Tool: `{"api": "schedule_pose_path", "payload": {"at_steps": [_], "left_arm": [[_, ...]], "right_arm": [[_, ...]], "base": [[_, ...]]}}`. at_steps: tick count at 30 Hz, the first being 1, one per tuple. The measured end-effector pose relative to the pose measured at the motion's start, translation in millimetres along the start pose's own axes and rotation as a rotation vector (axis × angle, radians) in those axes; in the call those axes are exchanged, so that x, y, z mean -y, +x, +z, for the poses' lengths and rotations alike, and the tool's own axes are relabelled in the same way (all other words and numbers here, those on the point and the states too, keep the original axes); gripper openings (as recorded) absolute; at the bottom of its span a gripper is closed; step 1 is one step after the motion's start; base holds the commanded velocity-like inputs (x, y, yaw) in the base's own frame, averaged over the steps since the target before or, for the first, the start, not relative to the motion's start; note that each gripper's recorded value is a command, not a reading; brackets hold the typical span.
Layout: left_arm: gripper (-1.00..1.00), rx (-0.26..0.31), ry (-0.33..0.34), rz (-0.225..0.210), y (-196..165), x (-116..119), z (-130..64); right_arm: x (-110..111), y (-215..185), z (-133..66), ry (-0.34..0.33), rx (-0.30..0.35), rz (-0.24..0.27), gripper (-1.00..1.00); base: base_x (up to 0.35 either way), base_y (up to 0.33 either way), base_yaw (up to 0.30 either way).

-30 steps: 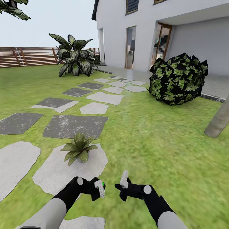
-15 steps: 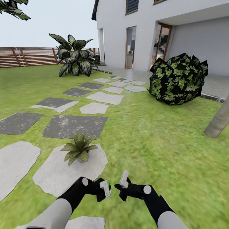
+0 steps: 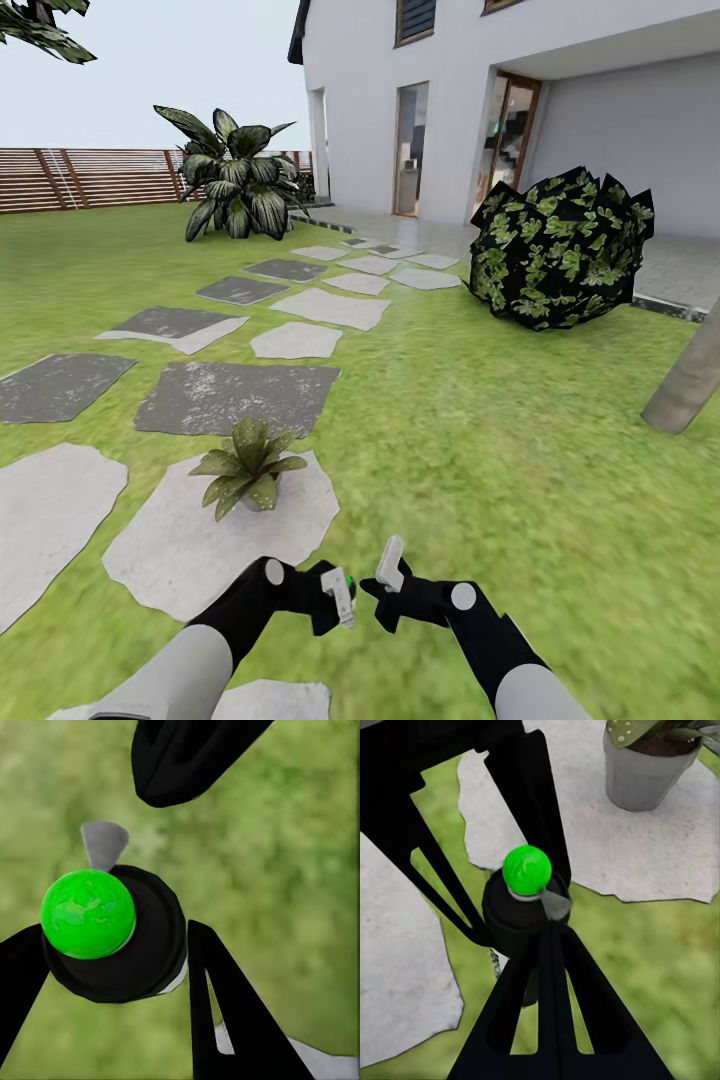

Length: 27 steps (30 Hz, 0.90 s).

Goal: Pick up the pesticide atomizer in the garden and spray insectifuge to fully cover both potted plants in the garden.

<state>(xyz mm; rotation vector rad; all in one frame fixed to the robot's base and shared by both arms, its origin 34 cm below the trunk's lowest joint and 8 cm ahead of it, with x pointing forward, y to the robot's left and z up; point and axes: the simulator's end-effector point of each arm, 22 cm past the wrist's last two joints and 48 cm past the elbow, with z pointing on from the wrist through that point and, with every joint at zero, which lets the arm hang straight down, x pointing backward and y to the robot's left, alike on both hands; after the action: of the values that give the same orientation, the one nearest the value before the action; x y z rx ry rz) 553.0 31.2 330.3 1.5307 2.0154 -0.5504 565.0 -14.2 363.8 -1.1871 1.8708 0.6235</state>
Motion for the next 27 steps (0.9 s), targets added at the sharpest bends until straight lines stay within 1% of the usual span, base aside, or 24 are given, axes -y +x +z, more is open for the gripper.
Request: {"api": "schedule_pose_path", "payload": {"at_steps": [7, 11, 22, 27], "left_arm": [[-1.0, 0.006, 0.012, -0.003, -4, 6, 3.9], [-1.0, 0.001, 0.022, 0.004, -4, 10, 5.7], [-1.0, -0.001, 0.022, 0.008, -4, 10, 5.9], [-1.0, -0.016, 0.019, 0.013, 4, 7, 3.1]], "right_arm": [[0, 0, 0.0, 0.0, 0.001, -0.001, -1.0], [0, 0, 0.0, 0.0, 0.0, 0.0, -1.0], [0, 0, 0.0, -0.001, 0.0, 0.0, -1.0], [0, 0, 0.0, -0.001, 0.0, 0.0, -1.0]], "base": [[0.0, 0.0, 0.0], [0.0, 0.0, 0.0], [0.0, 0.0, 0.0], [0.0, 0.0, 0.0]]}}
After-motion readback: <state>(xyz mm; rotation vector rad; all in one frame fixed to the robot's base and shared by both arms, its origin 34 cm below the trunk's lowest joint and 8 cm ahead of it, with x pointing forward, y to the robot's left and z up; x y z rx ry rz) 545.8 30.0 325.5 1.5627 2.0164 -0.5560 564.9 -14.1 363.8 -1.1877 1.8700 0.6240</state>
